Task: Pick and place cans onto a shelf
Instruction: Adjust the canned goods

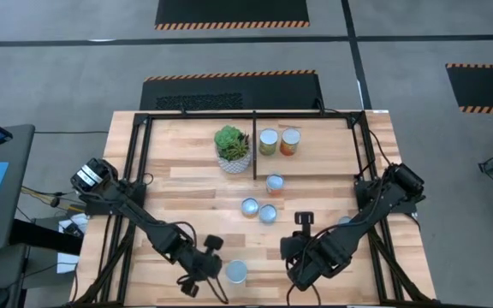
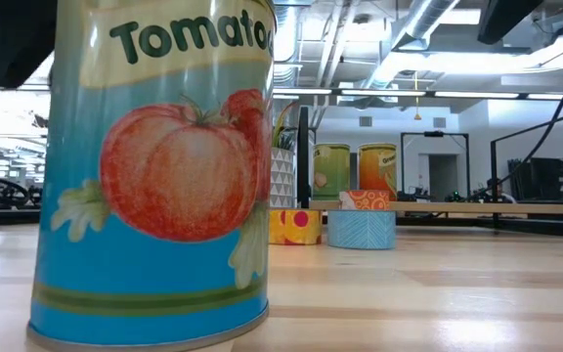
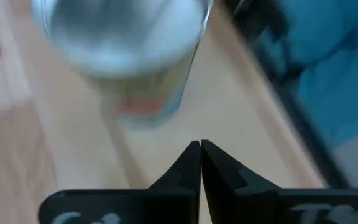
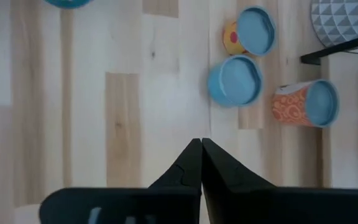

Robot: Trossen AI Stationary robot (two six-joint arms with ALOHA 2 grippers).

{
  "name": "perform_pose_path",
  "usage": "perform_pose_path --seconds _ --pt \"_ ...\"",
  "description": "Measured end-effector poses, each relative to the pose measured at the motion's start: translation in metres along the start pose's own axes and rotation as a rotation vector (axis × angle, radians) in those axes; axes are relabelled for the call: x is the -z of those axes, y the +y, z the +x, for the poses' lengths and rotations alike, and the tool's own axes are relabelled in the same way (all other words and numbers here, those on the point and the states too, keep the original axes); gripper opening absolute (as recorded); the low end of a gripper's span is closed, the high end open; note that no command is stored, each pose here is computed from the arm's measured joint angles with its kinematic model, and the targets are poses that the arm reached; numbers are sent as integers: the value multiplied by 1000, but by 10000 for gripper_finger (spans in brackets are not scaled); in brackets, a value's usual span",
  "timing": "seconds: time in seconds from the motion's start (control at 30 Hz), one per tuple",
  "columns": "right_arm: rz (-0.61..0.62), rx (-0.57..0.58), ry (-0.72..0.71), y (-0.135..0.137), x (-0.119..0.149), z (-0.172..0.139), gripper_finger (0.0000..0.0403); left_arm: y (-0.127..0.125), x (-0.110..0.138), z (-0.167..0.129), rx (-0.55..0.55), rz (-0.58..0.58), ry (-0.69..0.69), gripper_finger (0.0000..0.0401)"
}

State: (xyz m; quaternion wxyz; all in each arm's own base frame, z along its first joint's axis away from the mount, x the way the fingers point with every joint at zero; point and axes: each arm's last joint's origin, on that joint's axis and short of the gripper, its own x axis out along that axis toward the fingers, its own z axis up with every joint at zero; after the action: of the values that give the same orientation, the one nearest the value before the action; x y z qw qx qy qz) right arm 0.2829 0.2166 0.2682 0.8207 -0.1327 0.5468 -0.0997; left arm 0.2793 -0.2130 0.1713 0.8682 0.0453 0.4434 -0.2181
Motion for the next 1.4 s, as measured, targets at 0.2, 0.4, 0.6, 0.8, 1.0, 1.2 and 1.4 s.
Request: perform_pose_path --seconds 0.2,0.4,0.6,0.8,1.0,1.2,1.4 --pt "-63 34 49 -2 7 -1 26 0 -7 5 107 -22 -54 0" --pt "-83 73 61 -5 9 -2 17 8 -13 28 114 -40 -108 0" --pt "-79 83 61 -5 9 -2 25 28 -28 50 85 56 -125 0" --pt "-84 87 67 -6 10 -2 25 51 -43 41 50 204 -165 0" --pt "-79 95 71 -5 12 -3 18 78 -51 35 146 144 -183 0" --pt "-74 101 60 2 18 -8 25 69 -56 34 212 153 -235 0" --pt "-34 110 61 7 25 -14 21 73 -64 33 87 141 -319 0"
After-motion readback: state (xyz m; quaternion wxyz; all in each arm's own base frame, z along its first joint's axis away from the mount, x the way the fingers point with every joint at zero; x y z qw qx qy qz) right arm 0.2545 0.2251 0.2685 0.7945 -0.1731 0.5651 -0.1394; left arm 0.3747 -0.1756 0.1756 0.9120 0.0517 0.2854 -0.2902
